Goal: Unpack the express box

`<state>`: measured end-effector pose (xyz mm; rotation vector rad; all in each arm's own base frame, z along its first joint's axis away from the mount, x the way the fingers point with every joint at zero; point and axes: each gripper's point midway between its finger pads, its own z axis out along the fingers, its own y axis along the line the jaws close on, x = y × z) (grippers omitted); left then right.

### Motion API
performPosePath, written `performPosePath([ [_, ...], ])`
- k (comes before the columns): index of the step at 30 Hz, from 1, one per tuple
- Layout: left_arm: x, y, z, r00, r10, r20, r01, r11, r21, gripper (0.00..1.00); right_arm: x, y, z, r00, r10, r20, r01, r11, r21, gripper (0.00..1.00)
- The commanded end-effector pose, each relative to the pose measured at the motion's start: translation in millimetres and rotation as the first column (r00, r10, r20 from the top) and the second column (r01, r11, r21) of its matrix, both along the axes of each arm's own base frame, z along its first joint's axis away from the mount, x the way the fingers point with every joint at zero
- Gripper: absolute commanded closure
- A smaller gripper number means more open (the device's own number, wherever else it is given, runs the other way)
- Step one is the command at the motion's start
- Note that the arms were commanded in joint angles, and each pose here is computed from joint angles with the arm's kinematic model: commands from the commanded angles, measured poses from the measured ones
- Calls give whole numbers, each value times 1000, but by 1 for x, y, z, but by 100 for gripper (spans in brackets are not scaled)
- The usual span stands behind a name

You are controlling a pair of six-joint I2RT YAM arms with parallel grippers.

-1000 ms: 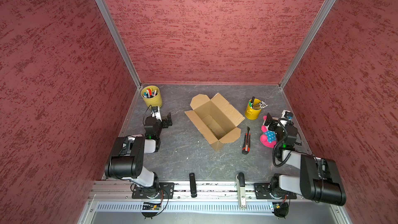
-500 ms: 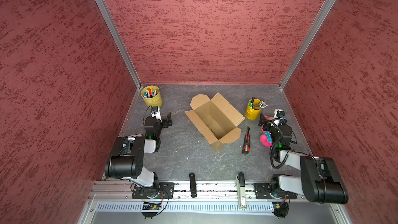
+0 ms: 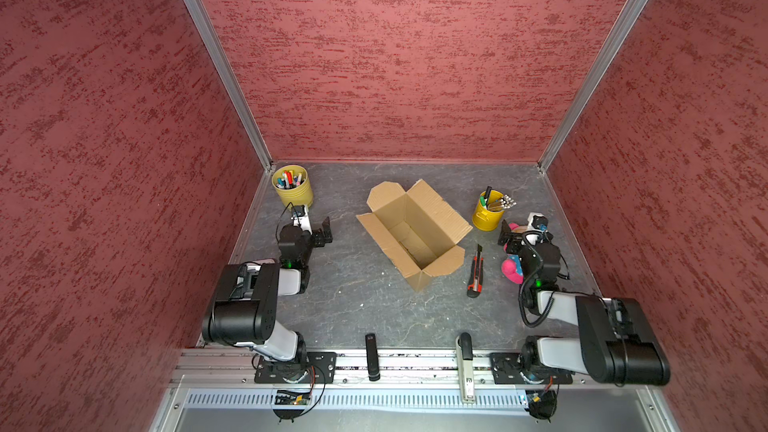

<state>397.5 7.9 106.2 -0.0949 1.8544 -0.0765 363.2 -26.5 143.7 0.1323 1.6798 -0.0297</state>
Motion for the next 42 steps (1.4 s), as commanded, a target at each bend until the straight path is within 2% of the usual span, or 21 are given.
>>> performPosePath([
  [1,5,-1,7,1000,1,20,-1,1000,16,0,10,5,13,997,4,71,-3,1000,-24,1],
  [8,5,-1,6,1000,1,19,-2,1000,16,0,12,7,-4,999,-7,49,8,999,-36,1],
  [42,5,-1,6,1000,1,19,-2,1000,17,0,17,6,-6,999,-14,36,15,999,-33,1],
])
